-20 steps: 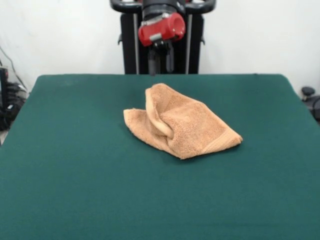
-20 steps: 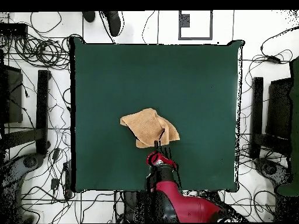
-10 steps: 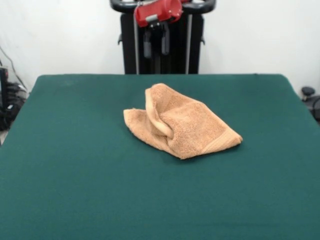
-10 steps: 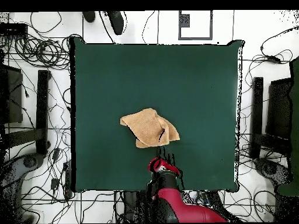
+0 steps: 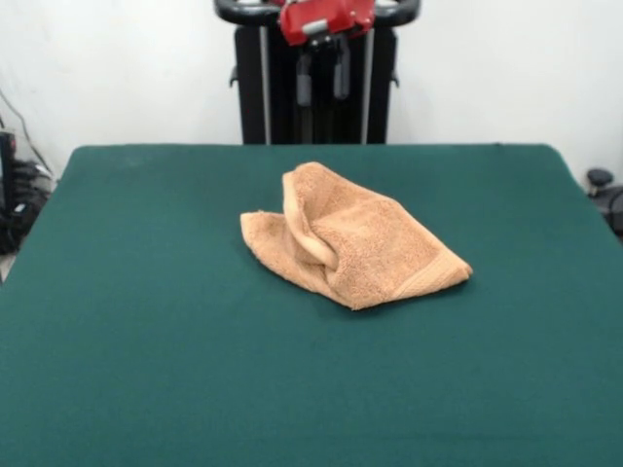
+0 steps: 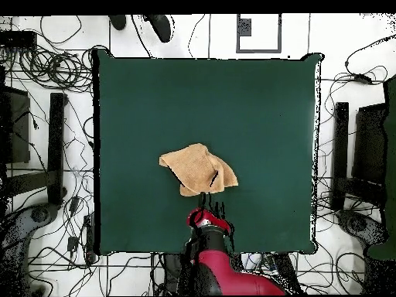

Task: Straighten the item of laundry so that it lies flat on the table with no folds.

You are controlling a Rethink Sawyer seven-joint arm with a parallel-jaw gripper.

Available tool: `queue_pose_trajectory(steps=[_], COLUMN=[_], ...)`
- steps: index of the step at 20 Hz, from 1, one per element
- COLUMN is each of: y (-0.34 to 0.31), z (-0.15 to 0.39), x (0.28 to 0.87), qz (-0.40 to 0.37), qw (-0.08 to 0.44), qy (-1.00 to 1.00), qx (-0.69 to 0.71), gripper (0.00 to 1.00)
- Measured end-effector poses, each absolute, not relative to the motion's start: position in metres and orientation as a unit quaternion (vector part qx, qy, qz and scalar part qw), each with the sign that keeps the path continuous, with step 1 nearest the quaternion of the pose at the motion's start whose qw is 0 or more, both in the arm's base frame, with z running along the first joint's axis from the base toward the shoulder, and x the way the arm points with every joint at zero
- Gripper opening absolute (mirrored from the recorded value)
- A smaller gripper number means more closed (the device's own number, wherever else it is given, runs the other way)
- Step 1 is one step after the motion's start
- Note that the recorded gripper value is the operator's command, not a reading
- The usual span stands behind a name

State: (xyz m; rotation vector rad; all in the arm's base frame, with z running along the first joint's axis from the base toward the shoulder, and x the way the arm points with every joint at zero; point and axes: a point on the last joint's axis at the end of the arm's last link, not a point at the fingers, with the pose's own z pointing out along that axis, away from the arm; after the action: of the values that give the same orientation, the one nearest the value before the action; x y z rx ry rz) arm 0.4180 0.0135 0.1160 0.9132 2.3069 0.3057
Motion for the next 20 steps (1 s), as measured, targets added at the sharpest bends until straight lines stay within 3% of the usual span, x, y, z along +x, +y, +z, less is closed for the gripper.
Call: queue_pose_trajectory(steps=[11, 20], y=[0.040, 0.019], z=[0.103, 0.068], x=[0.395, 0.366], qz=[0.128, 0.130], qw=[0.327, 0.280], qy=[0.867, 0.863], qx=[0.352, 0.401], gripper=[1.00, 1.00])
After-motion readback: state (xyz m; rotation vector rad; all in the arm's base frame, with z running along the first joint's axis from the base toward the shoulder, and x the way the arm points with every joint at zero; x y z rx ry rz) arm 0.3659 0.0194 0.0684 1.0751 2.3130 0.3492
